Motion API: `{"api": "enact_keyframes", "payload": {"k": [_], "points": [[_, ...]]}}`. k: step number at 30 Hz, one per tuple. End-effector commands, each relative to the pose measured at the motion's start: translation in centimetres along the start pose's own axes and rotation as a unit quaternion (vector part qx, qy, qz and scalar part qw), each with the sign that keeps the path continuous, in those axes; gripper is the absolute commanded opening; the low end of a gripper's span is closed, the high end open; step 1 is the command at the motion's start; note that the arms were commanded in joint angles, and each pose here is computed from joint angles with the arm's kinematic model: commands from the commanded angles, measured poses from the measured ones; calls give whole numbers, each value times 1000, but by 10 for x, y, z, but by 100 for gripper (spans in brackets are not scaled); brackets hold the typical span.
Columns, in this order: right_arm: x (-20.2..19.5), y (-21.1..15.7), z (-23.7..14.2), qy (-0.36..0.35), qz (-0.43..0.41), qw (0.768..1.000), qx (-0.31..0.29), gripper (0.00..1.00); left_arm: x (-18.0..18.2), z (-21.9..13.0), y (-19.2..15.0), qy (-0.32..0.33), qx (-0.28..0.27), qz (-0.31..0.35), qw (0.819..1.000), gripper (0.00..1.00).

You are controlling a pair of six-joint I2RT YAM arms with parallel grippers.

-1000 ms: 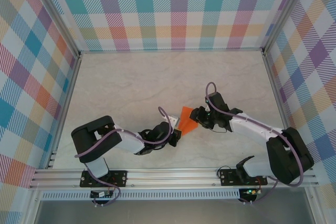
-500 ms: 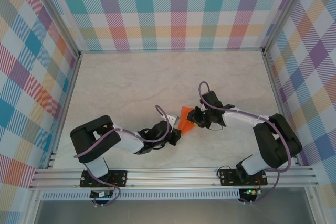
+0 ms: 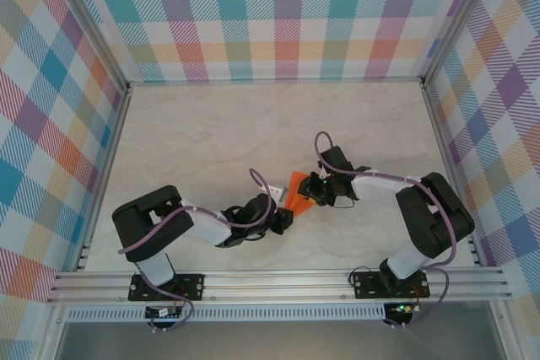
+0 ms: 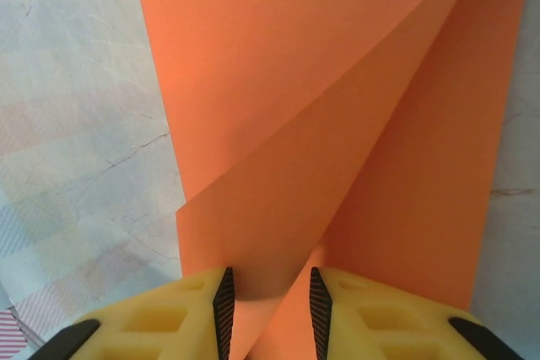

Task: Fold a paper plane with a square sheet of paper (pick it up from the middle)
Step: Fourth fold the wing at the center of the table.

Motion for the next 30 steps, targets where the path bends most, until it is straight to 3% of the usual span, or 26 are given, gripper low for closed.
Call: {"api": "enact_keyframes", "payload": {"k": [1,8,12,19,30], "points": [[8,5,0,15,-15,1000,0,33,5,-6,10,7,-3,-27,1000,30],[4,4,2,9,-16,1000,1,39,5,-15,28,13,-9,-61,998,43],[2,4,5,5,-16,1000,3,40,7,-12,36,0,11,-103,995,45],[-1,3,8,-1,-12,1000,8,42,18,-1,43,-27,50,-170,984,43],[-2,3,8,-2,-9,1000,8,43,14,10,44,-62,78,-179,979,30]]}}
Point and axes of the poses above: each hand's point on the last joint's axis, 136 mm out from that joint toward the fingers, its own z axis out along the fingers, its own x axis along the line the jaws close on, y = z × x, the point moved 8 cm from there along -z, back along the fingers, and after that the axes turned 2 degrees about z, right-handed, at the moved point
